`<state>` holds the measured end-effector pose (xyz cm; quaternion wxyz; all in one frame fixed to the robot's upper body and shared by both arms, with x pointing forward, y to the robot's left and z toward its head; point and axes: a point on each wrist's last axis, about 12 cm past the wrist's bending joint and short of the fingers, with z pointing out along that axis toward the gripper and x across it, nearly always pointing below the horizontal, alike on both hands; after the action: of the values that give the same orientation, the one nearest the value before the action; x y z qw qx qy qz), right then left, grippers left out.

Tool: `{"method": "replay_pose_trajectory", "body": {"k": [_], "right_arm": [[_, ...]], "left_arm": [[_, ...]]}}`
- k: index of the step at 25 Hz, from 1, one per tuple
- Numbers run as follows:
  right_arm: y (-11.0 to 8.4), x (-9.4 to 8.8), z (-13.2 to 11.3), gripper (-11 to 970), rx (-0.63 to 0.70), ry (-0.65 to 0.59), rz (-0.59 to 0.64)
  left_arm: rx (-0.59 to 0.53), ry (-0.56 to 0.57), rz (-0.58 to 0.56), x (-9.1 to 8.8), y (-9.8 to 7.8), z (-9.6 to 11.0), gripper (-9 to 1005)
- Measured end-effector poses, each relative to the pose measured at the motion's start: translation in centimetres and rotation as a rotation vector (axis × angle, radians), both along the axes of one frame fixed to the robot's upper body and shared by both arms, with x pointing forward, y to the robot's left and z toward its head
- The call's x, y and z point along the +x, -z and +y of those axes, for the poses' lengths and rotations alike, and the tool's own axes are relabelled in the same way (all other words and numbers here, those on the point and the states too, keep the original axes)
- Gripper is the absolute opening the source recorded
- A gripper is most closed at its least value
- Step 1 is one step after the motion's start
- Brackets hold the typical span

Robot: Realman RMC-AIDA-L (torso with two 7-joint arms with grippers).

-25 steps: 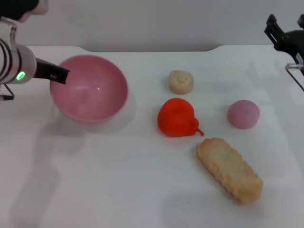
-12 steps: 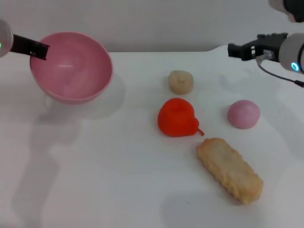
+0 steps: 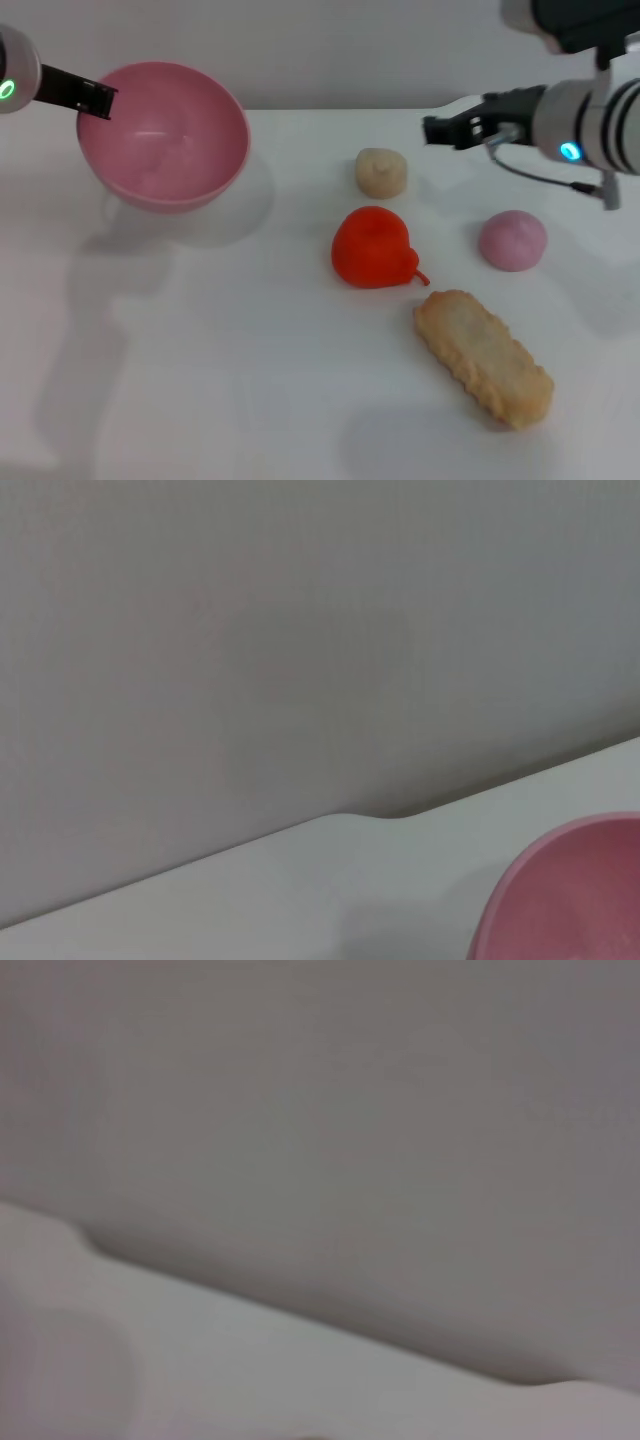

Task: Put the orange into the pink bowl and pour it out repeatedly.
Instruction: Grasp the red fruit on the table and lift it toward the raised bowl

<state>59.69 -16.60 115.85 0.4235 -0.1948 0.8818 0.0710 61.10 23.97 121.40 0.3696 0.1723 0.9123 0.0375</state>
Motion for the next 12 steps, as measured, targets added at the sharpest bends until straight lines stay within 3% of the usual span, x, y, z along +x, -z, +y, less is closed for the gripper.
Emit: {"method": "replay_pose_trajectory", "body": {"k": [6,12], "right_arm": [[1.0,-0.5,2.6,797,-0.005,-0.042,0.134],[1.7,-0.5,3.3,800,-0.016,-0.060,0.206]], "left_arm": [[-0.001,0.009,0.000,0.6,0.1,-0.5,41],[0.008,0.015,0.002,1.1,0.1,-0.8,41]]}}
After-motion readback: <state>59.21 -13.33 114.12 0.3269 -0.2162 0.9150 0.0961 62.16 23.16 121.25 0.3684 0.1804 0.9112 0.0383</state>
